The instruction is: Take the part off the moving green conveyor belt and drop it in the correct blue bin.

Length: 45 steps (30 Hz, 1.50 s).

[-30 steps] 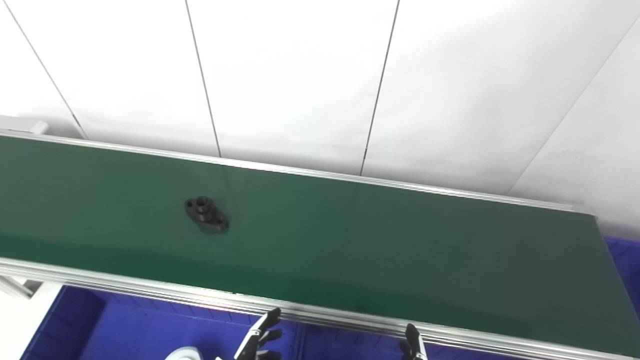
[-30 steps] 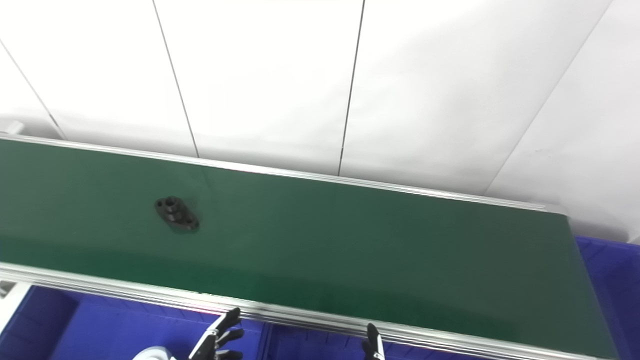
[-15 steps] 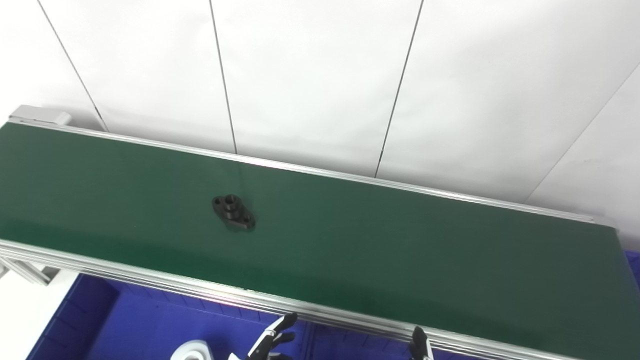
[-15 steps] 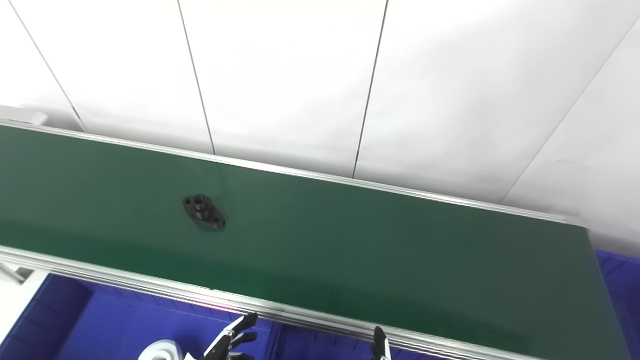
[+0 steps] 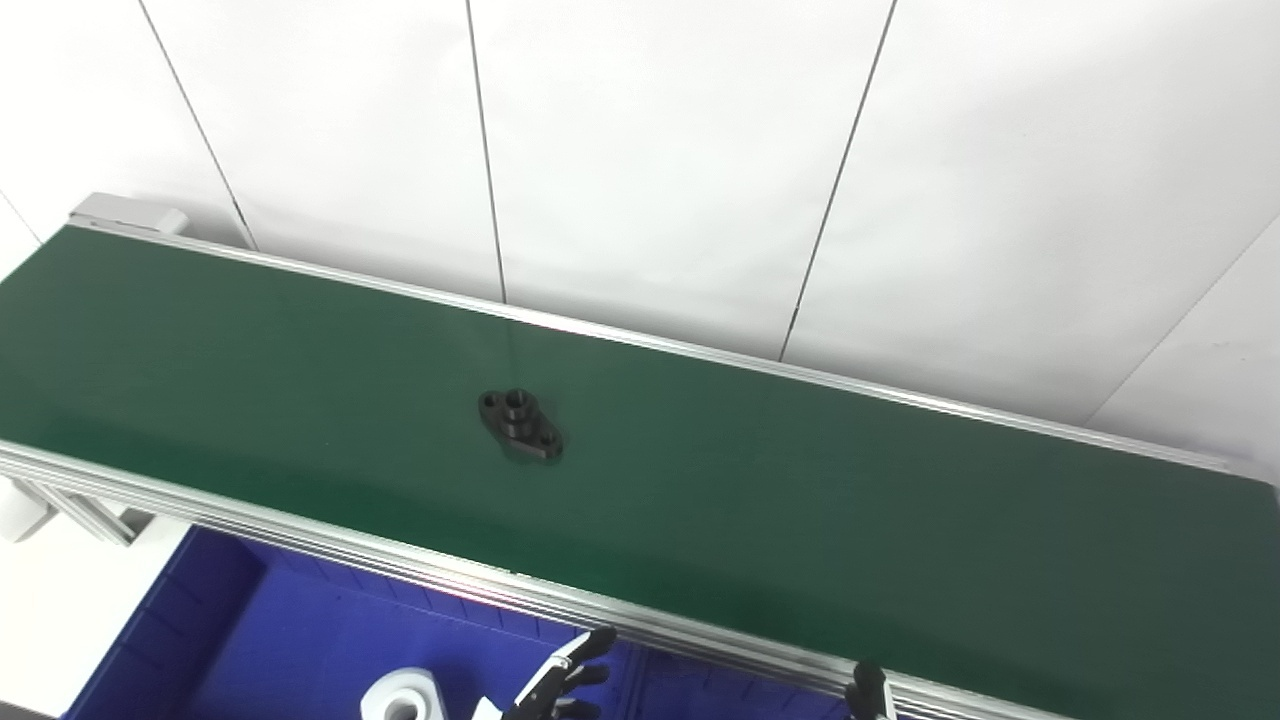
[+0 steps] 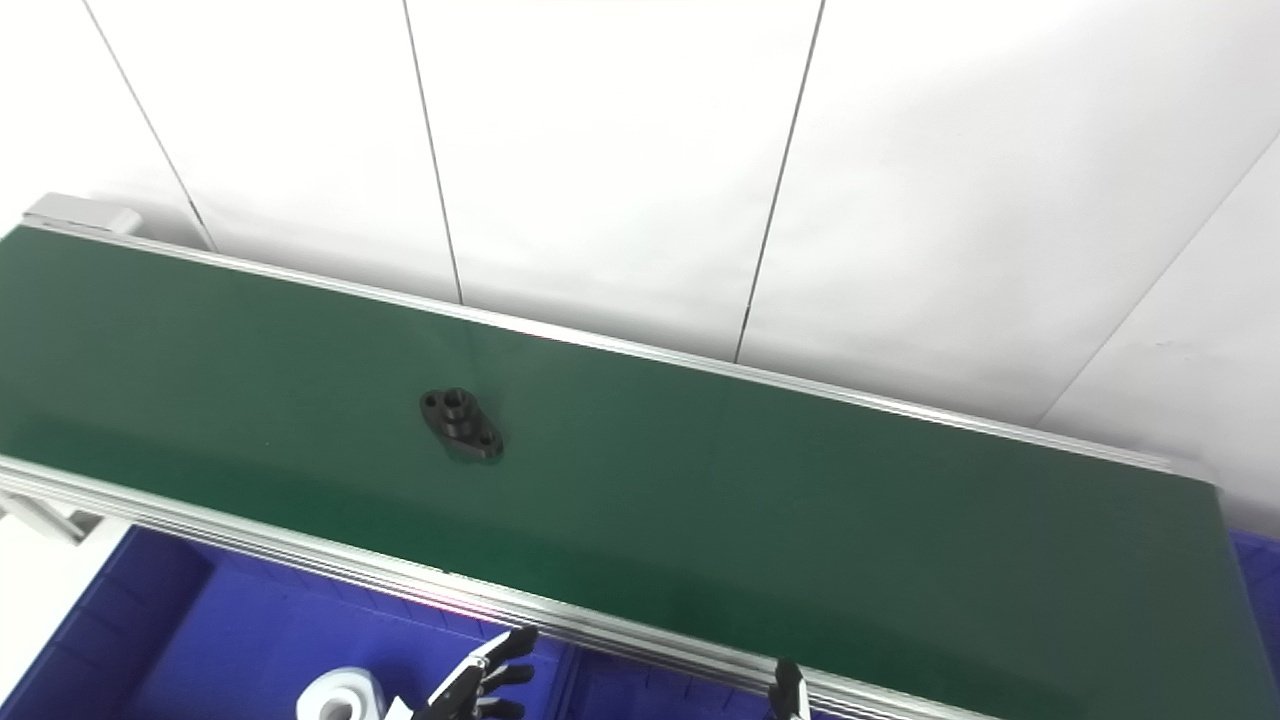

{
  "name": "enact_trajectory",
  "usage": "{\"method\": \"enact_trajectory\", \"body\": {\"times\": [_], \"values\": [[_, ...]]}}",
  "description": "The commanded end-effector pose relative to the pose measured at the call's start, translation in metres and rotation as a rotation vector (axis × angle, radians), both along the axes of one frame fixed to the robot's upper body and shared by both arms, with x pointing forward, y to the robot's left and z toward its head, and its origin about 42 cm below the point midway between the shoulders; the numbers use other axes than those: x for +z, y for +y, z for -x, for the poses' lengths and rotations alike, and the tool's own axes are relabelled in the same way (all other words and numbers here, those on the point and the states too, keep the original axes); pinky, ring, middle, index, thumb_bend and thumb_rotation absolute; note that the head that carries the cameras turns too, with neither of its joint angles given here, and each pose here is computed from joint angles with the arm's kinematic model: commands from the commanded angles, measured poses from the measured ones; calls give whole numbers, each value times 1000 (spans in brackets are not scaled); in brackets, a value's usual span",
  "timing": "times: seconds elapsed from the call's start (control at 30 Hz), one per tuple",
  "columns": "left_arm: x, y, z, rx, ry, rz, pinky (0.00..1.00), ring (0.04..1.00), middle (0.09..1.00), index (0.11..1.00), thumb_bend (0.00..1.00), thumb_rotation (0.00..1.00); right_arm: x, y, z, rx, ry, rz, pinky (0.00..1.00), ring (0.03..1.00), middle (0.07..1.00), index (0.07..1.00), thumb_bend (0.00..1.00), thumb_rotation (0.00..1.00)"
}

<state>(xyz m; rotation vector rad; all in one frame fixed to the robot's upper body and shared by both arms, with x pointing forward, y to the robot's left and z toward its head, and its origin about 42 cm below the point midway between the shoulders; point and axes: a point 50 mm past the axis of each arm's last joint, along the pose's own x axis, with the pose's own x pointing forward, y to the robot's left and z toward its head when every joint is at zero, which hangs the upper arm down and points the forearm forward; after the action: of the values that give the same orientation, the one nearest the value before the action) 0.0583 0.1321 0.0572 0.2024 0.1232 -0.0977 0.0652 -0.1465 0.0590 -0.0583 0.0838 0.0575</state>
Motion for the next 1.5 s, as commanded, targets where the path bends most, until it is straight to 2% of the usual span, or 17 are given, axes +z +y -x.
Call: {"method": "enact_trajectory", "body": {"times": [0.0, 0.13, 0.23, 0.37, 0.47, 0.57, 0.63, 0.7, 0.77, 0.93, 1.07, 1.2, 1.33, 1.4, 1.47], "values": [[10, -46, -13, -31, -36, 77, 611, 793, 865, 845, 692, 848, 21, 0, -8, 7, -129, 34, 1000, 1000, 1000, 1000, 719, 1000], [9, -44, -15, -31, -41, 85, 643, 796, 870, 845, 671, 837, 43, -2, -23, 11, -203, 184, 1000, 996, 1000, 1000, 708, 999], [10, -41, -17, -44, -40, 88, 671, 816, 879, 854, 658, 830, 64, -3, -44, 14, -280, 337, 982, 986, 1000, 1000, 721, 960], [9, -40, -17, -34, -51, 86, 614, 805, 868, 851, 642, 816, 89, -1, -81, 35, -368, 485, 880, 940, 970, 1000, 710, 841], [8, -40, -15, -26, -57, 93, 620, 816, 867, 850, 652, 808, 106, 4, -111, 41, -395, 560, 801, 927, 960, 993, 797, 777], [9, -39, -15, -26, -62, 95, 628, 821, 867, 851, 653, 808, 116, 11, -136, 41, -421, 608, 757, 905, 950, 978, 826, 743], [10, -39, -15, -23, -58, 102, 629, 818, 865, 848, 649, 806, 121, 15, -153, 39, -426, 655, 755, 898, 945, 972, 840, 720], [9, -39, -14, -21, -58, 115, 604, 806, 866, 849, 657, 795, 125, 17, -169, 34, -433, 710, 694, 859, 922, 947, 873, 679], [7, -38, -14, -20, -61, 123, 579, 794, 867, 850, 668, 788, 127, 18, -182, 30, -450, 782, 674, 828, 893, 918, 892, 647], [11, -37, -13, -32, -46, 122, 588, 804, 872, 855, 685, 799, 134, 24, -205, 23, -445, 964, 714, 844, 898, 921, 909, 681], [11, -38, -13, -28, -56, 129, 587, 809, 874, 856, 674, 784, 136, 34, -225, 23, -458, 1021, 759, 845, 892, 909, 920, 637], [12, -42, -13, -22, -57, 131, 609, 815, 877, 852, 679, 801, 138, 47, -246, 36, -442, 1079, 736, 833, 887, 898, 946, 617], [14, -47, -13, -17, -63, 118, 628, 819, 875, 845, 672, 821, 138, 61, -265, 80, -422, 1164, 743, 826, 881, 894, 966, 653], [14, -50, -13, -21, -71, 125, 615, 798, 868, 841, 668, 822, 136, 69, -273, 106, -419, 1188, 753, 827, 875, 876, 993, 700], [14, -52, -13, -31, -71, 134, 595, 800, 874, 847, 670, 821, 134, 74, -278, 122, -416, 1203, 755, 829, 875, 869, 999, 705]]}}
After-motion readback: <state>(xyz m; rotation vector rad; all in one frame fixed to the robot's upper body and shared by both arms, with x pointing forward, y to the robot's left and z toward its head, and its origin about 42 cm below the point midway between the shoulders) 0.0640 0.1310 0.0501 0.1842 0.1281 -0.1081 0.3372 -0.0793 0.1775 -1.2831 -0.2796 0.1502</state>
